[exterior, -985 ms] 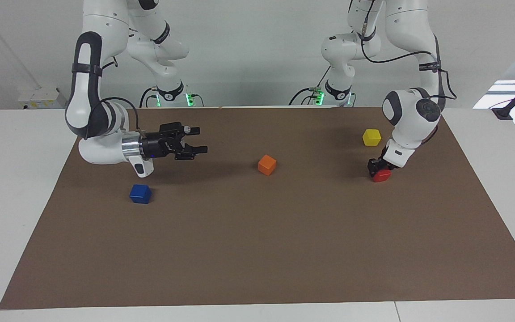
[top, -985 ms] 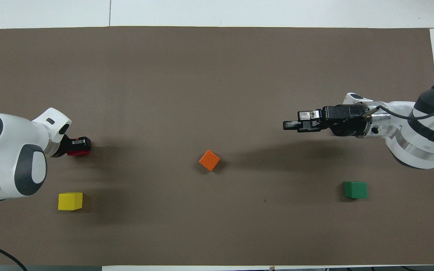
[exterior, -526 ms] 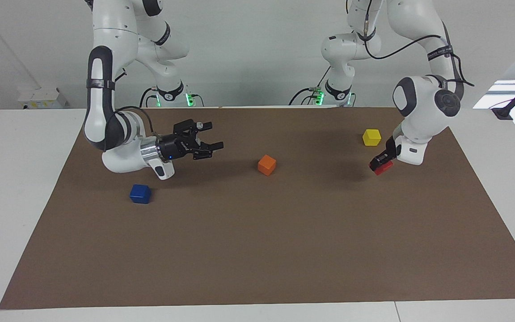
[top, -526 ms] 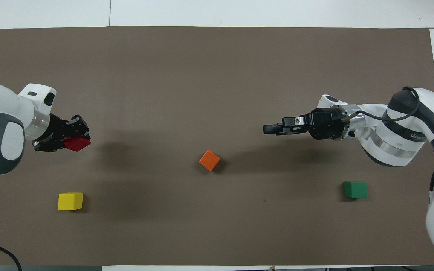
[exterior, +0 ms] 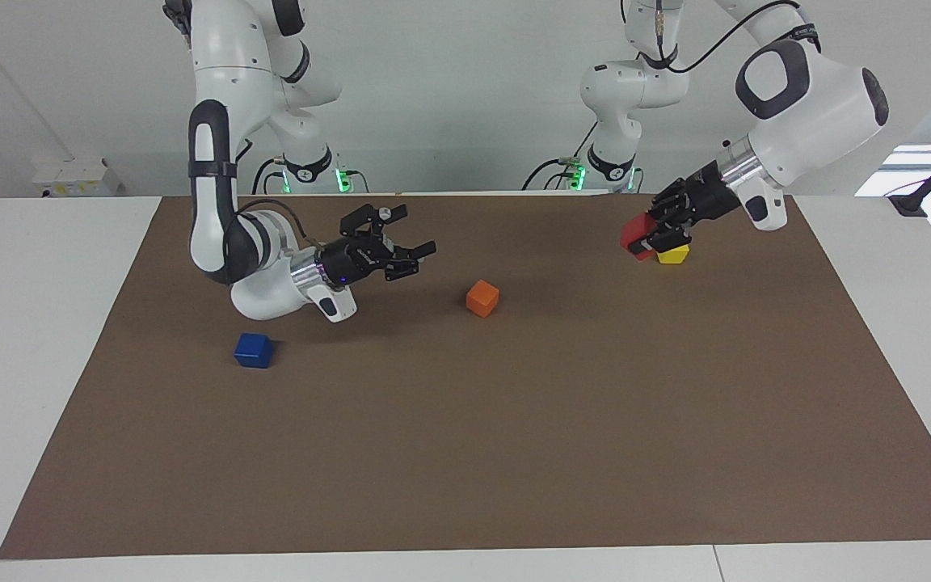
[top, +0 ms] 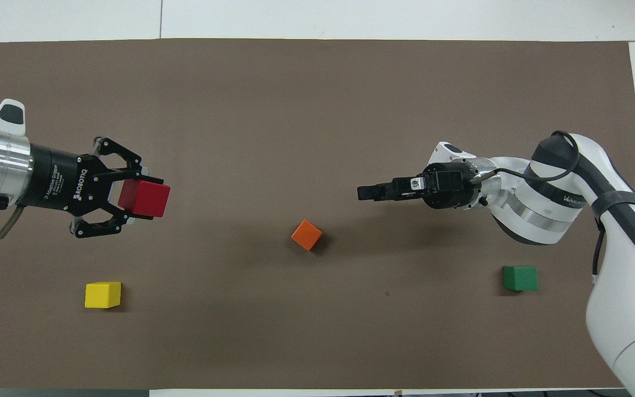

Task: Transfer red block to right arm and stack on blue block
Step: 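Lift the red cube toward the right gripper while the right gripper approaches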

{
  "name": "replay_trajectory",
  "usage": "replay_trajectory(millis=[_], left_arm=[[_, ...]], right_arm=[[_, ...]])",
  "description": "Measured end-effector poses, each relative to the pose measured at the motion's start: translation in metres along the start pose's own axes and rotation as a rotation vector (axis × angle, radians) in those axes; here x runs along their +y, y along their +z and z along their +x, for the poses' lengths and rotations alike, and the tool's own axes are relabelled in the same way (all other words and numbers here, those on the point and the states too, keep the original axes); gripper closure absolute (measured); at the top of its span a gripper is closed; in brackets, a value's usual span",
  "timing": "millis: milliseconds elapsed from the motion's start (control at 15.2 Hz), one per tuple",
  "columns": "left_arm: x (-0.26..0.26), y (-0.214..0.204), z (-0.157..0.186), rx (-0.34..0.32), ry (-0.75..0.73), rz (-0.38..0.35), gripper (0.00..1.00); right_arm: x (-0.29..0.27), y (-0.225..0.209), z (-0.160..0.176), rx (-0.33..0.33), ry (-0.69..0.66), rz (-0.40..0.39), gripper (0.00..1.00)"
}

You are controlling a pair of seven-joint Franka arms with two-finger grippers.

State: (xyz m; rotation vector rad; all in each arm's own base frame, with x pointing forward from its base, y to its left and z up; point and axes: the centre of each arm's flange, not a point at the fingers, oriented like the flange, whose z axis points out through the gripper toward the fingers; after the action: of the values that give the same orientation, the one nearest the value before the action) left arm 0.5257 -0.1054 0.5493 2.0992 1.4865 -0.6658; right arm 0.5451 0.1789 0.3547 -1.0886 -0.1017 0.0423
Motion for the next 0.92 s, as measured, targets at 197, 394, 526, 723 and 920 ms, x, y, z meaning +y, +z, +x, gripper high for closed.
replay_trajectory(millis=[197, 394, 526, 723, 920], left_arm=[[0.01, 0.014, -0.033, -0.115, -0.175, -0.048, 0.46], [0.014, 0.048, -0.061, -0.186, -0.22, -0.056, 0.46], [0.015, 0.072, -0.077, -0.225, -0.236, -0.097, 0.46], [0.009, 0.106, -0.1, -0.294, -0.291, -0.193, 0.46], [-0.004, 0.131, -0.109, -0.316, -0.329, -0.215, 0.46]], right_arm=[[0.014, 0.015, -0.005, -0.023, 0.025, 0.019, 0.0], [0.036, 0.022, -0.009, -0.021, 0.06, 0.028, 0.0], [0.046, 0.023, -0.011, -0.022, 0.08, 0.029, 0.0], [0.05, 0.025, -0.012, -0.024, 0.108, 0.028, 0.0], [0.051, 0.028, -0.013, -0.03, 0.118, 0.028, 0.0]])
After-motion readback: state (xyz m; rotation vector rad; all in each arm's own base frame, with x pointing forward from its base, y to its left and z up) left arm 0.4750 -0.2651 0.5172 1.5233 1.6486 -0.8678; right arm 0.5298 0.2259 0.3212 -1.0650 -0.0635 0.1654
